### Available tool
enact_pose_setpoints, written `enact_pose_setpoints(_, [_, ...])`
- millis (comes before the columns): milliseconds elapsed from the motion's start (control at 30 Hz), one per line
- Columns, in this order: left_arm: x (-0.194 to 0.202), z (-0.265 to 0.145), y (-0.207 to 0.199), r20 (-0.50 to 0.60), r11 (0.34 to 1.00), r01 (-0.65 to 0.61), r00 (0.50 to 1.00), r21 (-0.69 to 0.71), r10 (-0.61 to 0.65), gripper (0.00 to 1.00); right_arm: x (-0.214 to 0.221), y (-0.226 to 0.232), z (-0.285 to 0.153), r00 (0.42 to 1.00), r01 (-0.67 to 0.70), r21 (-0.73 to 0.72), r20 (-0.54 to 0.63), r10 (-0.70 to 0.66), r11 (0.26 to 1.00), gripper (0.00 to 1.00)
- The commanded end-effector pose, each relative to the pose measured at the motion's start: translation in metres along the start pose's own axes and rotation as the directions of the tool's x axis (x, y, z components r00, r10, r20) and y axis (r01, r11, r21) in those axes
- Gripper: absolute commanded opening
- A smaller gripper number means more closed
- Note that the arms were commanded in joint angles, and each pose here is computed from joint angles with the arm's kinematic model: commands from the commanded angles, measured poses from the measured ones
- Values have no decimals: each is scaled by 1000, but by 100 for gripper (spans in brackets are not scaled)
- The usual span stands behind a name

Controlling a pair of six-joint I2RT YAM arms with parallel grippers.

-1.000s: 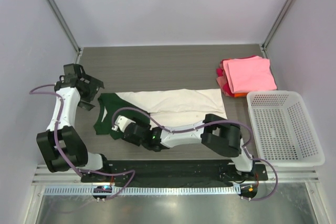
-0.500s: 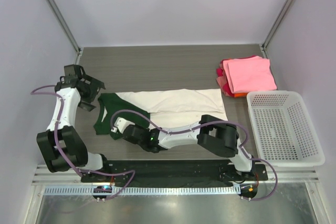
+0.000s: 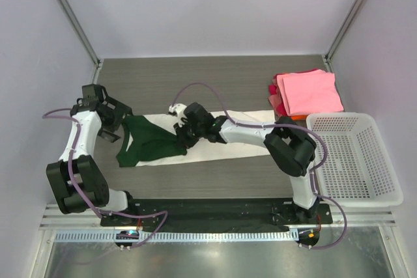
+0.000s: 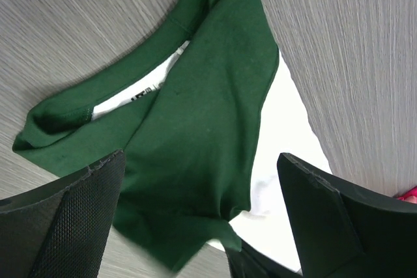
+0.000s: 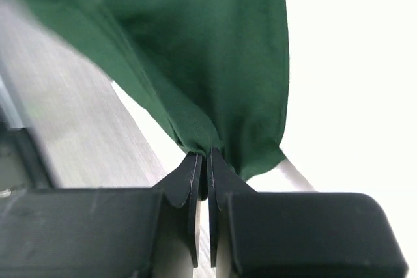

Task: Fold and stack the t-shirts
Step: Fold the tshirt

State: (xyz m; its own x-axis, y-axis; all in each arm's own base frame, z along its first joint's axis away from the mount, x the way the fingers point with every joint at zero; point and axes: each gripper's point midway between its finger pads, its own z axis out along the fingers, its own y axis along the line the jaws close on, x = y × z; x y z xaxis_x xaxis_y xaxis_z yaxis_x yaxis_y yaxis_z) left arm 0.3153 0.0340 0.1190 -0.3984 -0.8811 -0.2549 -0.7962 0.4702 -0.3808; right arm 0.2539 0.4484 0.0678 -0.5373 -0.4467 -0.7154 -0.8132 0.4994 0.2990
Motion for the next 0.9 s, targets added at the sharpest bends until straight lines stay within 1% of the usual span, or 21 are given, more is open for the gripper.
enact_pose_setpoints(0, [-3, -11, -8, 19, 998, -35, 999, 61, 34, 99, -4, 40, -5, 988, -152, -278, -69, 138, 949, 10])
enact_pose_setpoints(67, [-1, -14, -7, 23, 997, -42, 999, 69, 40, 99, 0, 33, -4, 975, -221, -329, -94, 200, 918, 10])
enact_pose_setpoints(100, [0, -15, -6, 22, 997, -45, 999, 70, 43, 100, -4, 32, -3, 964, -265, -346, -94, 248, 900, 12])
enact_pose_setpoints(133, [0, -16, -6, 26, 996, -52, 998, 74, 50, 100, -6, 30, -2, 962, -272, -360, -84, 260, 892, 15])
enact_pose_setpoints(167, [-1, -19, -6, 33, 995, -53, 998, 82, 51, 100, -4, 29, -2, 957, -291, -382, -102, 273, 877, 22])
enact_pose_setpoints(267, [2, -24, -7, 32, 992, -67, 997, 103, 64, 100, -7, 27, -1, 947, -321, -393, -108, 304, 862, 38])
enact_pose_setpoints(333, [7, -26, -8, 20, 990, -77, 997, 120, 75, 100, -10, 21, -2, 942, -333, -385, -95, 321, 861, 42])
enact_pose_setpoints(433, [16, -32, -8, 13, 983, -105, 994, 151, 104, 99, -16, 9, -11, 935, -348, -379, -68, 349, 858, 50])
enact_pose_setpoints(533, [25, -37, -10, 24, 975, -127, 992, 179, 125, 100, -22, -1, -19, 933, -349, -361, -43, 358, 865, 52])
enact_pose_setpoints(567, [33, -35, -9, 14, 973, -130, 991, 188, 130, 99, -23, -5, -21, 937, -337, -349, -31, 348, 875, 56])
enact_pose_setpoints(600, [37, -35, -10, 14, 972, -129, 992, 195, 129, 100, -23, -8, -22, 940, -329, -334, -23, 342, 883, 56])
enact_pose_setpoints(733, [60, -28, -9, -6, 970, -136, 990, 203, 140, 100, -24, -19, -29, 952, -295, -252, 9, 307, 922, 56])
enact_pose_setpoints(833, [72, -17, -8, -23, 973, -124, 991, 194, 131, 100, -21, -22, -26, 952, -298, -235, 4, 307, 925, 55])
enact_pose_setpoints(867, [74, -15, -12, -22, 970, -125, 991, 207, 133, 100, -23, -20, -26, 951, -299, -252, -3, 309, 920, 53])
